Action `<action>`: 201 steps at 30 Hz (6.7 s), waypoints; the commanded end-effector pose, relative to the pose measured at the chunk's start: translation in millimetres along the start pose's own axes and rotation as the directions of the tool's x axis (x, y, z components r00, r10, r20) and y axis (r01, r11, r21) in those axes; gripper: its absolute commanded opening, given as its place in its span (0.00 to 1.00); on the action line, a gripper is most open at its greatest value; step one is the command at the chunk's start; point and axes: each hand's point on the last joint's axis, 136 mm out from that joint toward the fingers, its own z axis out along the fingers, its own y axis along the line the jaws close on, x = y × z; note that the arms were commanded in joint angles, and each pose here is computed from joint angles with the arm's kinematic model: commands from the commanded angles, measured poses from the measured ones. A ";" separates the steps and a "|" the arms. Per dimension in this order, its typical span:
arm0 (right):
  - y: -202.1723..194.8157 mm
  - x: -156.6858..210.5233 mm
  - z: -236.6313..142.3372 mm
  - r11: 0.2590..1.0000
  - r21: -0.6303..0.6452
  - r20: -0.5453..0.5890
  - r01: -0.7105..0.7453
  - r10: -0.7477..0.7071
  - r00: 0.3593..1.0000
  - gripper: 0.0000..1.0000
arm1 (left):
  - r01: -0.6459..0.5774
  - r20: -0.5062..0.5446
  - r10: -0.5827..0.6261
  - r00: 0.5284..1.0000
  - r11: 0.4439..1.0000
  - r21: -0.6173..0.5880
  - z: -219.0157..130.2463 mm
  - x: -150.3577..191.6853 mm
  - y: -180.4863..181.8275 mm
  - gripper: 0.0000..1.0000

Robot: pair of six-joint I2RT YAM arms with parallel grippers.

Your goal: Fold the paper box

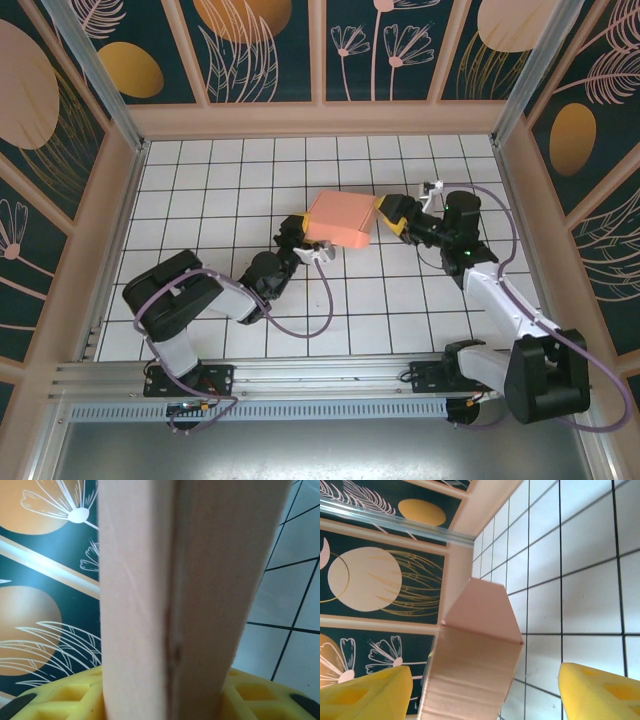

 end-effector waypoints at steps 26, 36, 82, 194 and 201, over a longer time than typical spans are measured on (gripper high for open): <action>27.0 -14.4 -33.1 0.788 0.136 -0.040 0.601 -0.601 0.798 0.76 | 0.204 -0.353 0.054 0.934 0.729 0.653 -79.0 14.3 -31.4 0.44; 32.3 25.0 -11.1 0.615 0.062 -0.189 0.786 -0.766 0.614 0.76 | 0.301 -0.436 0.061 0.898 0.638 0.709 -86.6 24.2 -28.8 0.42; -2.8 84.8 4.7 0.367 0.027 -0.327 0.930 -0.876 0.355 0.76 | 0.540 -0.635 0.006 0.772 0.520 0.662 -44.5 6.1 -31.2 0.97; -54.9 79.2 48.6 0.508 0.104 -0.511 0.855 -0.711 0.484 0.11 | 0.641 -0.575 -0.284 0.767 0.356 0.680 -59.5 28.0 -96.2 0.46; -61.8 70.8 46.4 0.513 0.135 -0.510 0.848 -0.698 0.503 0.17 | 0.639 -0.574 -0.281 0.769 0.351 0.684 -60.4 28.0 -97.3 0.46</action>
